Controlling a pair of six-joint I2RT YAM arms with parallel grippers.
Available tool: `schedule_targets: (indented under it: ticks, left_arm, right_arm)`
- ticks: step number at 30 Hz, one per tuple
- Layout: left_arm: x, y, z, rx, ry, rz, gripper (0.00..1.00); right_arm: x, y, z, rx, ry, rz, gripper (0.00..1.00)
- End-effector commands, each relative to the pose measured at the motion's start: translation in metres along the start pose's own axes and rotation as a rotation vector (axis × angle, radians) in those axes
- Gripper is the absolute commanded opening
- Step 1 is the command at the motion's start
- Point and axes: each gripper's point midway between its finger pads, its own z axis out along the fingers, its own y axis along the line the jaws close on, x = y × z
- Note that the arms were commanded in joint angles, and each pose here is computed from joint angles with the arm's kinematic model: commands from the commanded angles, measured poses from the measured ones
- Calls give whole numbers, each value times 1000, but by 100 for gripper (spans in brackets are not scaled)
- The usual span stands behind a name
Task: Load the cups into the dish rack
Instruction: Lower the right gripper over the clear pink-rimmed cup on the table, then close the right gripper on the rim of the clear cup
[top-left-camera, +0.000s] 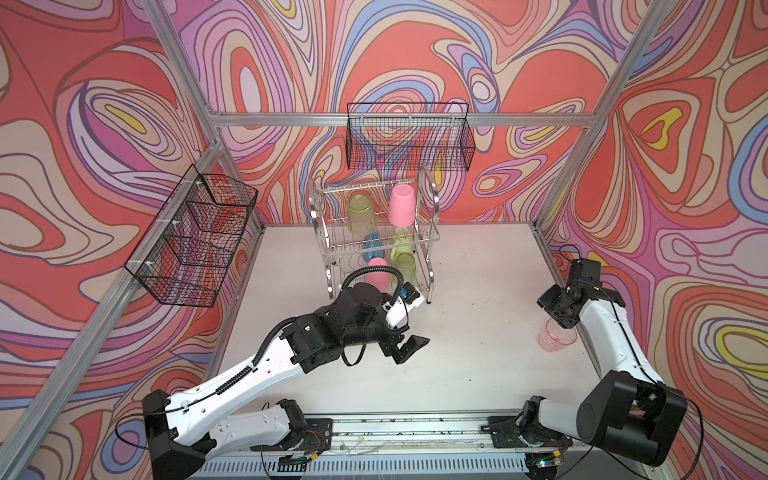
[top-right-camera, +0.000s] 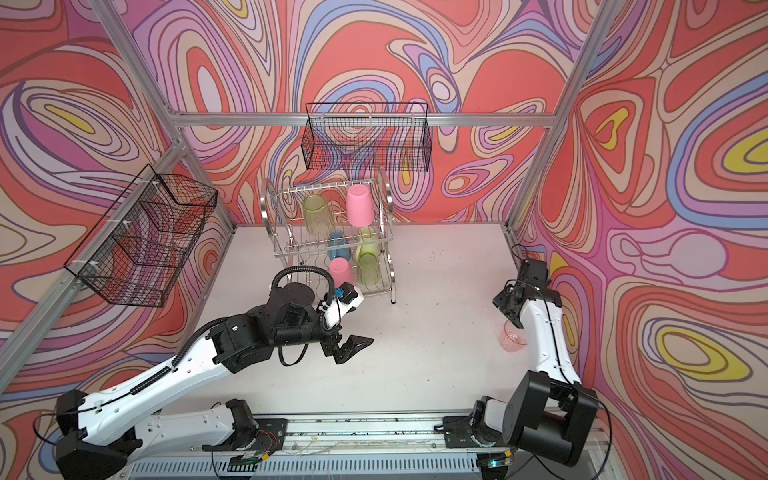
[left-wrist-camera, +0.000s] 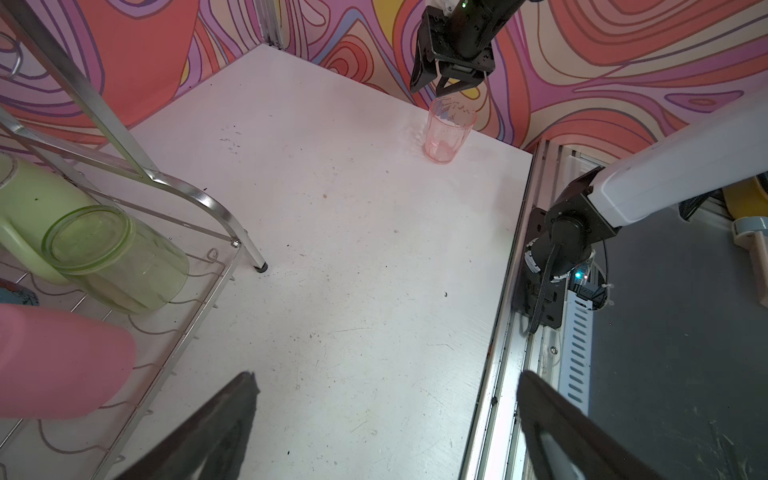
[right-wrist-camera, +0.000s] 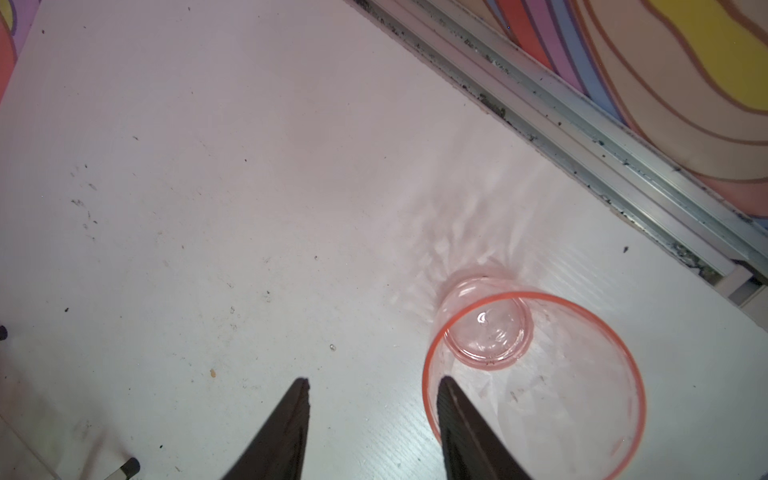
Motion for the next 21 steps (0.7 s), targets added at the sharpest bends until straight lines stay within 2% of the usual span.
schedule_targets:
  ticks: [1,14,21]
  left_arm:
    - [-1,-3,-4,15,-17,8,100]
    - [-3,1,-9,-12,-35,21,100]
    - [-2,3,-8,-18,-33,18,100]
  right_arm:
    - [4,-1,12,-15,23,4,50]
    - [19,-18,42,36,75,16,37]
    - [18,-22,40,50,63,7,22]
